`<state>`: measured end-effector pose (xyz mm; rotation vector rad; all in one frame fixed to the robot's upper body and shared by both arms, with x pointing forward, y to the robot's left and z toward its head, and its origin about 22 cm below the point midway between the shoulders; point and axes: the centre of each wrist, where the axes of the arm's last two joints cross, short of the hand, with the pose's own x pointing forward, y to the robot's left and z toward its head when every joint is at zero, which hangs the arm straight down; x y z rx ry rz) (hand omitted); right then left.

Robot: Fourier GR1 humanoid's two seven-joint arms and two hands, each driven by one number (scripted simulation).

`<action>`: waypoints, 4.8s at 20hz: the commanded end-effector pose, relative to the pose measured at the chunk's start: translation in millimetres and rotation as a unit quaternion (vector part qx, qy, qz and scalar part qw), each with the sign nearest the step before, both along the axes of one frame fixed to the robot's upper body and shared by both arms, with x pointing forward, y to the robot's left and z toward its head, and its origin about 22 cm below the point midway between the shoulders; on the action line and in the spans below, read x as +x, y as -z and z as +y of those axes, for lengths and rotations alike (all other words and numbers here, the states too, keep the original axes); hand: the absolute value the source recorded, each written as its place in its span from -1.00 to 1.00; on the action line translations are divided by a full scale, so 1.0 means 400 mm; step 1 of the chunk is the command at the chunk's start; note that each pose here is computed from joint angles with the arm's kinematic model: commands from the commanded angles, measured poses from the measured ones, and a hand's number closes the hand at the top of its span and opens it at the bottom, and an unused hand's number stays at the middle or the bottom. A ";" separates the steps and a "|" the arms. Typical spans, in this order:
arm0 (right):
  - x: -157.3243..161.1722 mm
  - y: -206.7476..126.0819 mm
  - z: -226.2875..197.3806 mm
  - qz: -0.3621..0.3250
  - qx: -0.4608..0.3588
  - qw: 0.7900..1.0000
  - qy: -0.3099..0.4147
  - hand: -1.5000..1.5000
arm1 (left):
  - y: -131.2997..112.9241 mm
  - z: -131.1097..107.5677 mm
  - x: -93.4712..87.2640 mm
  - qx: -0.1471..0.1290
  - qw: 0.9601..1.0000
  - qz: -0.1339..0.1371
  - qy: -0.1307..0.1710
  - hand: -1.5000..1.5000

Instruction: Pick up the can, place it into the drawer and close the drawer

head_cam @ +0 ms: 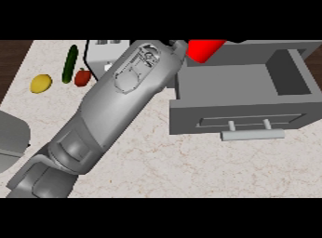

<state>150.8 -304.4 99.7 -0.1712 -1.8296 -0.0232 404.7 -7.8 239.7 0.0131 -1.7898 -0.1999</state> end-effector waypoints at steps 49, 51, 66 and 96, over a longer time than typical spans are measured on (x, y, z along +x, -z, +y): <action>0.078 -0.070 0.057 -0.045 -0.025 0.998 -0.029 -1.00 | 0.191 0.007 0.061 0.077 0.991 -0.014 -0.112 -1.00; 0.057 -0.075 0.046 -0.051 -0.069 0.996 -0.026 -1.00 | 0.185 0.003 0.060 0.072 0.988 -0.015 -0.133 -1.00; 0.085 -0.131 0.076 -0.108 -0.310 0.944 -0.018 -1.00 | 0.151 -0.011 0.055 0.003 0.994 -0.016 -0.111 -1.00; 0.440 0.195 0.200 -0.011 -0.540 0.839 0.069 -1.00 | 0.060 0.145 0.035 0.001 0.993 0.002 -0.117 -1.00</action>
